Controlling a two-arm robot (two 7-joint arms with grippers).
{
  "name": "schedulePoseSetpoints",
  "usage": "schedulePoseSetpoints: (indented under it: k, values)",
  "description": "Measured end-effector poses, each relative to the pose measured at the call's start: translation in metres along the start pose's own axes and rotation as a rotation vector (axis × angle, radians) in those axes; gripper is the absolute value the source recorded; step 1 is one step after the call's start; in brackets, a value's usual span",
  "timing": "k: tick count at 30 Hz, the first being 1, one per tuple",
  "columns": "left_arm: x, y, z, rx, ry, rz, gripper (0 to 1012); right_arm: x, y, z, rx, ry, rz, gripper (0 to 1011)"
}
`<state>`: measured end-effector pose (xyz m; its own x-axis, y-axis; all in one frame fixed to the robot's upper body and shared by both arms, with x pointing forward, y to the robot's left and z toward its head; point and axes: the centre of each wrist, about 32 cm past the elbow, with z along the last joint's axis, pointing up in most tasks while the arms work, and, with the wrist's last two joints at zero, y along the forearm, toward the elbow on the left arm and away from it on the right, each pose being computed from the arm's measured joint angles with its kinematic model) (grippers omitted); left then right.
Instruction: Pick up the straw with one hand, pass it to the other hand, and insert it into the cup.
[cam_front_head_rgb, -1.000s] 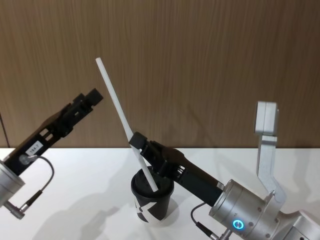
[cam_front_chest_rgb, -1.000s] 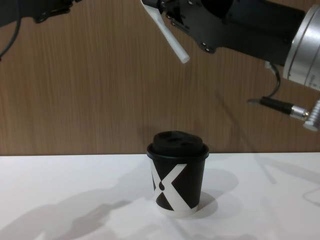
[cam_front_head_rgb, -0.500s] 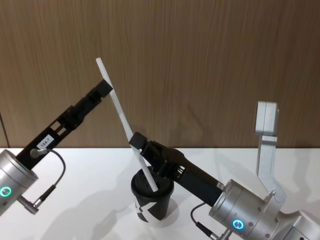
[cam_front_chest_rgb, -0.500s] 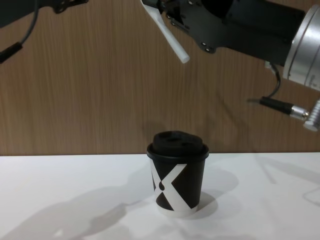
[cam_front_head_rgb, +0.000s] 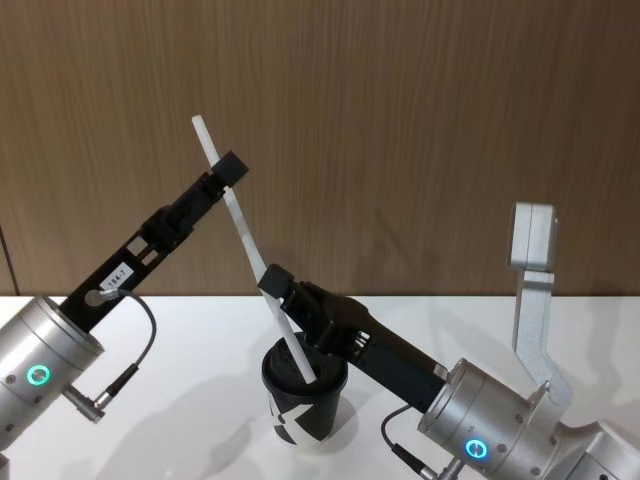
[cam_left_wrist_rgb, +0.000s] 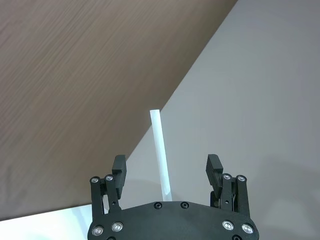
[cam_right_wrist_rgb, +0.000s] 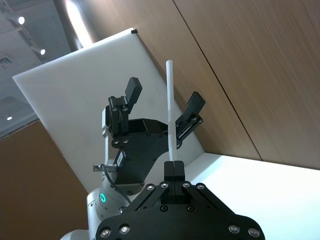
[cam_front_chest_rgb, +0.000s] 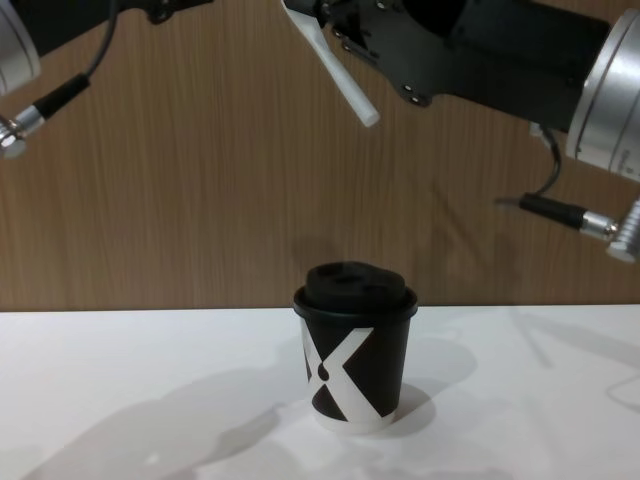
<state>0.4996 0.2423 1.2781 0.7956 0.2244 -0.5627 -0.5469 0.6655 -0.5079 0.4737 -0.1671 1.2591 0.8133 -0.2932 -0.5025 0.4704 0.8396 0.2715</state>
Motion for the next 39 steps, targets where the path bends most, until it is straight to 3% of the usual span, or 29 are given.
schedulePoseSetpoints:
  k: [6,11,32,39]
  values:
    - [0.0012,-0.0033,-0.0023,0.002,0.015,-0.003,979,0.0000,0.0000,0.0000,0.000,0.000,0.000,0]
    - [0.0016,-0.0047,-0.0027,0.003,0.017,-0.006,868,0.0000,0.0000,0.0000,0.000,0.000,0.000,0]
    - [0.0030,-0.0063,-0.0008,-0.010,0.015,-0.007,191,0.0000,0.0000,0.0000,0.000,0.000,0.000,0]
    - [0.0026,-0.0060,-0.0001,-0.014,0.011,-0.009,41,0.0000,0.0000,0.0000,0.000,0.000,0.000,0]
